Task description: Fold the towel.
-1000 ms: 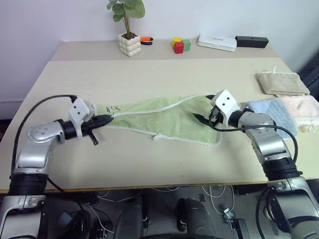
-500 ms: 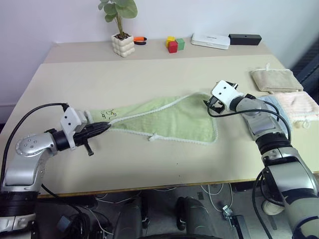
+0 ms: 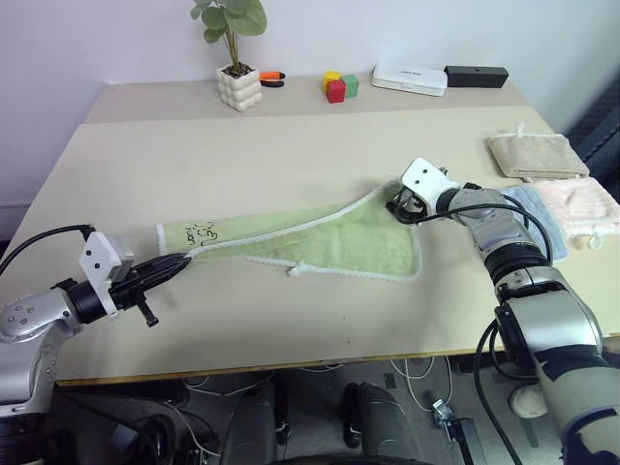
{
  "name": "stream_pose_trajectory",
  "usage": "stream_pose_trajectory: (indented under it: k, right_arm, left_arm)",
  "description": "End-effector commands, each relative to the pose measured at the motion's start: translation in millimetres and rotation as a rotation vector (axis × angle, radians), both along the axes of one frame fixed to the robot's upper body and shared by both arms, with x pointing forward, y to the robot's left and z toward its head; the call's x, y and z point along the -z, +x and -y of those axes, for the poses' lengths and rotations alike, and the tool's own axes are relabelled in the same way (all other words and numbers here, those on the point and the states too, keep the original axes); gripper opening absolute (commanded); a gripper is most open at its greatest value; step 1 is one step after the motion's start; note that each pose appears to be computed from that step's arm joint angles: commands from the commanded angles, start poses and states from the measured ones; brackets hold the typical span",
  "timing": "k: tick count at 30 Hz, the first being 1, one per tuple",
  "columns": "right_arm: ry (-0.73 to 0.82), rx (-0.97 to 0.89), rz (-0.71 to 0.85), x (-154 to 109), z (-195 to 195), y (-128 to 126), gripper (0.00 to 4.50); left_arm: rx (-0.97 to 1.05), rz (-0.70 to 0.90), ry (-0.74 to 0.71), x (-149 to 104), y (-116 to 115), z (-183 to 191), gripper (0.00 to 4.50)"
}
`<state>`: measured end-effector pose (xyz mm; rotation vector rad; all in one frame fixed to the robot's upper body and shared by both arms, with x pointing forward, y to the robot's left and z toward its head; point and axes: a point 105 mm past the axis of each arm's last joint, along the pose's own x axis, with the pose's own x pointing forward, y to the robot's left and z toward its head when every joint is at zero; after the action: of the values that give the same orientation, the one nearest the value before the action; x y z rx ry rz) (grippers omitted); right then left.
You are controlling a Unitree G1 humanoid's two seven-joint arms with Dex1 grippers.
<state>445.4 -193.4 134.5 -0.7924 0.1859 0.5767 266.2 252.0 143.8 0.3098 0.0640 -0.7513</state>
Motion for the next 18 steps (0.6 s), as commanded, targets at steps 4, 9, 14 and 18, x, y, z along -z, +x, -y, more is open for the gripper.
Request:
stream_pose_trajectory:
  k: [4,9,14,18]
  right_arm:
    - [-0.135,-0.168,0.104,-15,-18,-6,0.96]
    - [-0.136,-0.161,0.125,-18,-15,-5,0.05]
    - [-0.112,-0.152,0.137,-25,-8,-7,0.05]
    - [-0.107,-0.127,0.153,-32,-2,-5,0.05]
  left_arm:
    - [0.012,0.063,0.014,-12,0,4,0.0]
    - [0.015,0.066,0.023,-12,3,5,0.0]
    - [0.005,0.073,0.033,-11,9,3,0.0]
    - [-0.021,0.093,0.042,-12,19,-2,0.0]
